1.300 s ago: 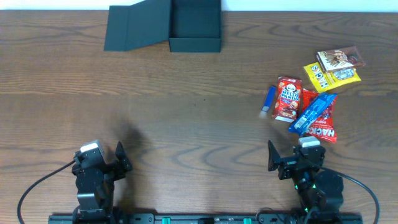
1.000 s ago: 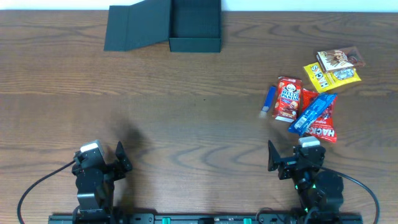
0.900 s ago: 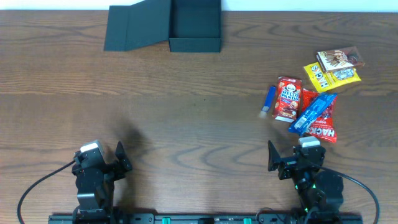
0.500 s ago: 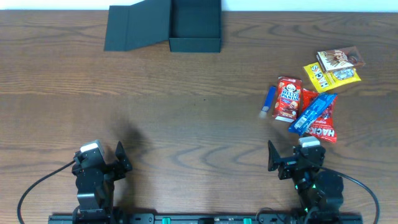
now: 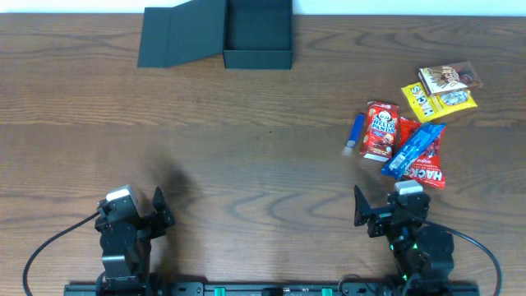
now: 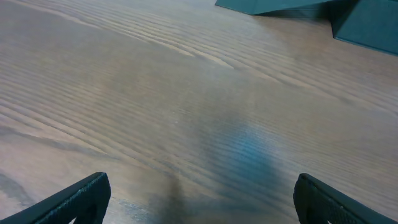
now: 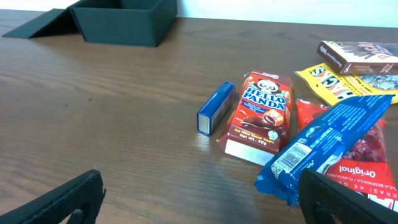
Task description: Pack container
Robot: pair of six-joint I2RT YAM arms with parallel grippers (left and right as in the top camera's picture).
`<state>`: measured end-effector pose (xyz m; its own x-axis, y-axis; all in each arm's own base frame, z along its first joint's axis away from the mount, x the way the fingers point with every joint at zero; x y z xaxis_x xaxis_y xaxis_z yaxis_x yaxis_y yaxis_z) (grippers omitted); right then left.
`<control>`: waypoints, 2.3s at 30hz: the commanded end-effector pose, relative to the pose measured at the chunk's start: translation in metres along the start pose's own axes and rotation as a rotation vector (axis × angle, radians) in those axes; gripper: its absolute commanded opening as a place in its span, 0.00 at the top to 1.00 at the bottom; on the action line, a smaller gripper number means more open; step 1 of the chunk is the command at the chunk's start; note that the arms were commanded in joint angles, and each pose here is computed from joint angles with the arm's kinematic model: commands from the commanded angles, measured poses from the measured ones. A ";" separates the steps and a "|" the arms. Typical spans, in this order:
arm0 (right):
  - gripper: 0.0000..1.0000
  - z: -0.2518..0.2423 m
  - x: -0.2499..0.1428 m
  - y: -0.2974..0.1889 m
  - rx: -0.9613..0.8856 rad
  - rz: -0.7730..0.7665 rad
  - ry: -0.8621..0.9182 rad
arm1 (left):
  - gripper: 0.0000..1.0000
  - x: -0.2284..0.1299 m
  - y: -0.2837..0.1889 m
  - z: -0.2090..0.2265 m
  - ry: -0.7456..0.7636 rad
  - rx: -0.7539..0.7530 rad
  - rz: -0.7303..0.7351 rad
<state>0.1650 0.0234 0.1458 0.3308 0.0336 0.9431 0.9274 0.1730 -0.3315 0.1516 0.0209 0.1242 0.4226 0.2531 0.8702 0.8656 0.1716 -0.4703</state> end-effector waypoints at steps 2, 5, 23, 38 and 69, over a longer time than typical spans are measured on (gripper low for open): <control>0.01 -0.003 -0.002 0.001 -0.021 -0.002 -0.003 | 0.05 -0.003 0.002 -0.002 -0.028 -0.026 0.005; 0.01 -0.003 -0.002 0.001 -0.021 -0.002 -0.003 | 0.05 -0.007 0.000 -0.019 -0.155 -0.172 0.054; 0.01 -0.003 -0.002 0.001 -0.021 -0.002 -0.003 | 0.04 0.033 -0.030 -0.078 -0.232 -0.719 -0.018; 0.01 -0.003 -0.002 0.001 -0.021 -0.002 -0.003 | 0.04 0.140 0.042 -0.120 -0.186 -0.575 0.162; 0.01 -0.003 -0.002 0.001 -0.021 -0.002 -0.003 | 0.04 0.190 0.308 -0.325 0.077 -0.422 0.209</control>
<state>0.1651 0.0234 0.1465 0.3262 0.0332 0.9447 0.9291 0.1728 -0.3269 0.5791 -0.1846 0.1855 0.6531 0.2426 0.7174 0.7531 -0.3076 -0.5816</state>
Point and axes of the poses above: each gripper's point midway between its finger pads, its own y axis out along the fingers, its own z axis along the line the jaws close on, x = y × z, the point moved 6 cm from there along -y, back along the fingers, and after that the axes turned 1 degree about -y, right-handed, at the moved point
